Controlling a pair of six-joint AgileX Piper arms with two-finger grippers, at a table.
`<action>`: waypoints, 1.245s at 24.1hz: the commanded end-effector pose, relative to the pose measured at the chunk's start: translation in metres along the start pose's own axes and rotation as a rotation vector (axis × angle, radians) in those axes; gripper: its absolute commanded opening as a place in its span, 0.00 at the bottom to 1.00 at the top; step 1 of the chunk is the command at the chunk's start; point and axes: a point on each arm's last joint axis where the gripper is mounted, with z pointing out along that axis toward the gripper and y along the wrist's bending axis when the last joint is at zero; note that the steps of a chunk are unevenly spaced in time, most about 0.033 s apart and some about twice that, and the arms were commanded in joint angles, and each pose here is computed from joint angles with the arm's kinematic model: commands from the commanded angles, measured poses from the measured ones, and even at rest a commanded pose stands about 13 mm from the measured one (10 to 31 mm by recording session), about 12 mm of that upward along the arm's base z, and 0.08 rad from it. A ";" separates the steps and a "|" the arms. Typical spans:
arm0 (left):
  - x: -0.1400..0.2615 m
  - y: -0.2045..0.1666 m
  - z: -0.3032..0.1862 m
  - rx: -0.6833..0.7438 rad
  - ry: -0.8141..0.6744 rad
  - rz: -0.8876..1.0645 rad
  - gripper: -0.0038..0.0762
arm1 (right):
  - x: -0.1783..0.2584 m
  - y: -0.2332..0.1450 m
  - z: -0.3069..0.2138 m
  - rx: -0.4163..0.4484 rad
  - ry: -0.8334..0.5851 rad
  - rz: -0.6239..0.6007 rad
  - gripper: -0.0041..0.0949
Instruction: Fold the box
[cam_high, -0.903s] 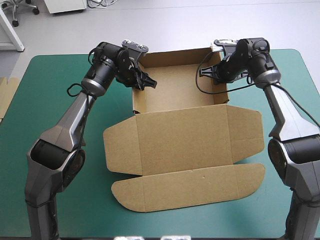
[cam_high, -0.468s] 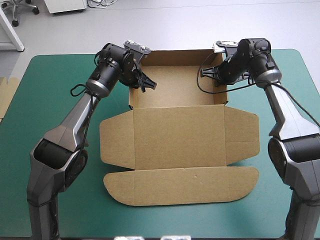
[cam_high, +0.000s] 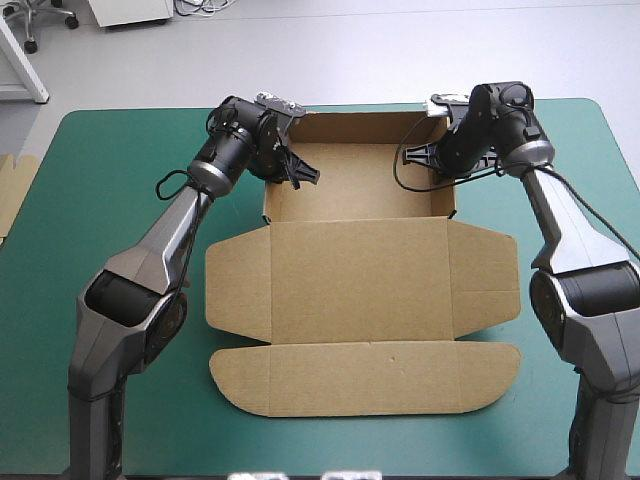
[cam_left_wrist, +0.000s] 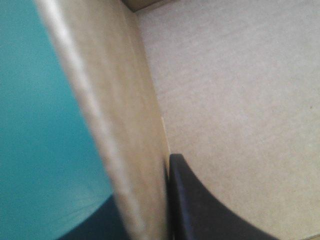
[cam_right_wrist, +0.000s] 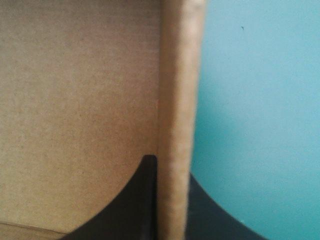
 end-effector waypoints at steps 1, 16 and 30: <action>0.002 0.018 -0.029 -0.065 0.023 0.061 0.04 | -0.006 0.000 -0.028 0.011 -0.083 -0.064 0.04; 0.018 0.046 0.027 0.009 0.165 -0.035 0.04 | -0.013 0.016 0.017 0.054 -0.030 -0.130 0.04; 0.021 0.048 0.044 -0.003 0.194 -0.054 0.04 | -0.010 0.017 0.040 0.059 0.015 -0.121 0.04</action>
